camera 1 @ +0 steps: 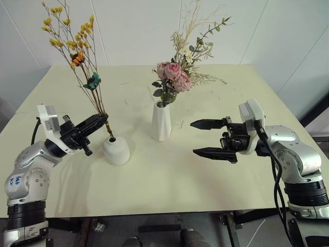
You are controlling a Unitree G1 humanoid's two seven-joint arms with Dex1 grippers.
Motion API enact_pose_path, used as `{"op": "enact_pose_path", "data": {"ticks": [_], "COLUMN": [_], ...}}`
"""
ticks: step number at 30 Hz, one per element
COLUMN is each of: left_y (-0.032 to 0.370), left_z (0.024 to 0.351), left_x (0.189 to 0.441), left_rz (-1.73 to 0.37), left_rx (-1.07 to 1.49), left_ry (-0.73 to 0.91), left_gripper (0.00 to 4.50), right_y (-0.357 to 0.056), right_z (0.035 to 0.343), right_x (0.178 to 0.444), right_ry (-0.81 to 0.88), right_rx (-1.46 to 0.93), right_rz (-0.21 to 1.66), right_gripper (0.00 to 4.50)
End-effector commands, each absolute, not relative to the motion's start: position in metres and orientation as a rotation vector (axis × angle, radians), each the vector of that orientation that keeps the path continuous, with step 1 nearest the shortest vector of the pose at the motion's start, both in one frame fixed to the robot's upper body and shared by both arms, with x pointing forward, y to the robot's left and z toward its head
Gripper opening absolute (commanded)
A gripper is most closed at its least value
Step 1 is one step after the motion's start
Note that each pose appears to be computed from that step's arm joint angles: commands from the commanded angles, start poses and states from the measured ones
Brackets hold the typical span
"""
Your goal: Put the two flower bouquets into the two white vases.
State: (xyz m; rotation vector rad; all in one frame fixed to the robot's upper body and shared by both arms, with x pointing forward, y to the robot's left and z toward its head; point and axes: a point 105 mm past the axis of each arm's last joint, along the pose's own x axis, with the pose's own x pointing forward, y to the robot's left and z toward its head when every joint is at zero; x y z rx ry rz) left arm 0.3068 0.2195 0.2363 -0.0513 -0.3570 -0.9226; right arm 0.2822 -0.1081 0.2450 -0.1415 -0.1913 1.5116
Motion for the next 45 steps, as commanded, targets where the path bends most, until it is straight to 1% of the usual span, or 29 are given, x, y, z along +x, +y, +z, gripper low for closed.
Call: {"op": "enact_pose_path", "data": {"ticks": [1,11,18,23,32,36,41,45], "left_y": [0.219,0.225,0.216,0.211,0.210,0.214,0.222,0.217], "left_z": [0.238,0.227,0.218,0.217,0.230,0.229,0.235,0.228], "left_x": [0.305,0.313,0.316,0.308,0.296,0.295,0.298,0.297], "left_rz": [-0.921,-0.866,-0.883,-0.922,-0.944,-0.932,-0.888,-0.911], "left_rx": [-0.020,-0.017,-0.046,-0.049,-0.005,0.016,0.030,0.017], "left_ry": [-0.381,-0.378,-0.367,-0.354,-0.356,-0.345,-0.375,-0.352], "left_gripper": [0.01,0.01,0.01,0.01,0.01,0.01,0.01,0.01], "right_y": [-0.107,-0.107,-0.106,-0.107,-0.106,-0.105,-0.104,-0.104], "right_z": [0.257,0.256,0.253,0.252,0.247,0.246,0.246,0.246], "right_x": [0.277,0.278,0.278,0.278,0.279,0.280,0.281,0.282], "right_ry": [-0.259,-0.269,-0.273,-0.272,-0.276,-0.280,-0.285,-0.288], "right_rx": [-0.156,-0.143,-0.136,-0.139,-0.131,-0.128,-0.125,-0.124], "right_rz": [1.513,1.494,1.491,1.485,1.482,1.479,1.477,1.477], "right_gripper": [4.50,4.50,4.50,4.50,4.50,4.50,4.50,4.50]}}
